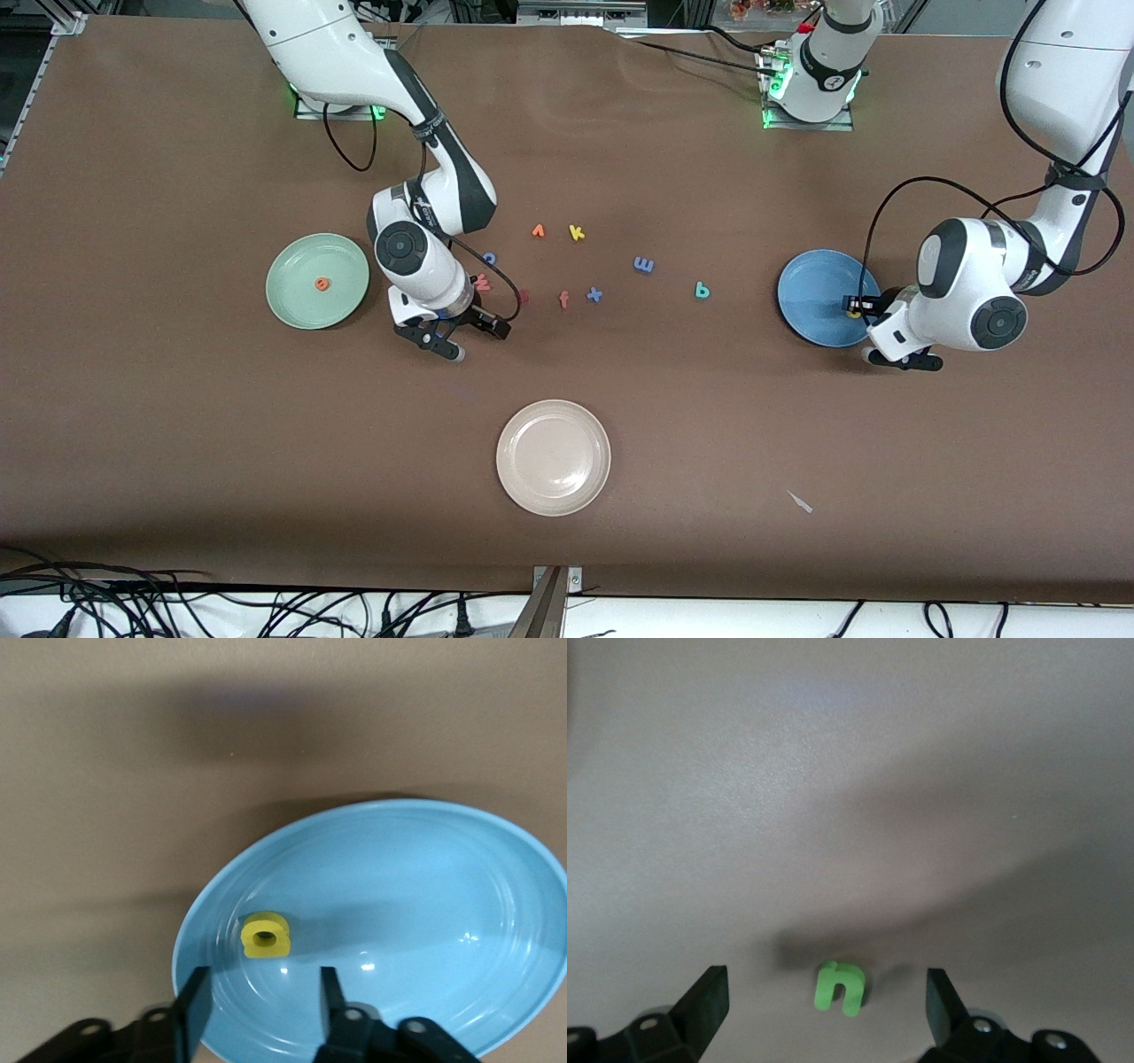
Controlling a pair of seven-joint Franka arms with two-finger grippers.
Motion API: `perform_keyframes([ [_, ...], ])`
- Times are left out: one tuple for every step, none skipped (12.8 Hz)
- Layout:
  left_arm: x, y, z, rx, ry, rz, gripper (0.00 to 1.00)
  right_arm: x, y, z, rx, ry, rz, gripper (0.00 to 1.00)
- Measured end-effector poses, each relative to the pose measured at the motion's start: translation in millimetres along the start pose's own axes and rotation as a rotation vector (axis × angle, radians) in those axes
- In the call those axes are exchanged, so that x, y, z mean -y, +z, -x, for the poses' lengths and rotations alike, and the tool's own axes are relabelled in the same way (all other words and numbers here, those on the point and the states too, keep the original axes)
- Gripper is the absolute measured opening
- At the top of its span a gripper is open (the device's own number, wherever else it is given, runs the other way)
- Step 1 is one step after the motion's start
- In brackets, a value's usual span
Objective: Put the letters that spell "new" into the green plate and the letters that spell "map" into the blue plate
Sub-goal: 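Grasp the green letter with the right gripper while the left drops yellow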
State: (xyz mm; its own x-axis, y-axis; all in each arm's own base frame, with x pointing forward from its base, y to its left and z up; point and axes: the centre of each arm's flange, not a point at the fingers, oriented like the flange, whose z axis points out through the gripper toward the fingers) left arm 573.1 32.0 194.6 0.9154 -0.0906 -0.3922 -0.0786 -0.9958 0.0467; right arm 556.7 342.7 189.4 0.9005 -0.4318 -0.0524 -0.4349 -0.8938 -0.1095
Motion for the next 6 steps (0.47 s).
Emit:
perform_keyframes([
  [-1.7,-5.5,-1.3,-0.01,0.003,-0.002,0.75,-0.8,3.2,0.5,0.002,0.0,0.005,0.94],
  [-6.4,-12.8,-2.7,-0.022,0.011,-0.003,0.86,-1.2,6.2,1.5,0.005,-0.001,0.009,0.94],
  [-16.7,-21.8,-3.6,-0.03,0.023,-0.003,0.97,-1.2,8.3,2.5,0.006,-0.002,0.011,0.88],
  [-31.4,-31.6,-3.0,-0.036,0.024,0.003,1.0,-1.2,10.5,3.8,0.008,-0.004,0.015,0.74],
  [-49.4,-40.6,-1.1,-0.041,0.012,0.02,1.0,-0.9,14.3,6.3,0.011,-0.008,0.02,0.61],
  [-68.8,-48.5,1.3,-0.046,-0.009,0.034,1.0,0.3,16.2,9.3,0.012,-0.013,0.023,0.48],
])
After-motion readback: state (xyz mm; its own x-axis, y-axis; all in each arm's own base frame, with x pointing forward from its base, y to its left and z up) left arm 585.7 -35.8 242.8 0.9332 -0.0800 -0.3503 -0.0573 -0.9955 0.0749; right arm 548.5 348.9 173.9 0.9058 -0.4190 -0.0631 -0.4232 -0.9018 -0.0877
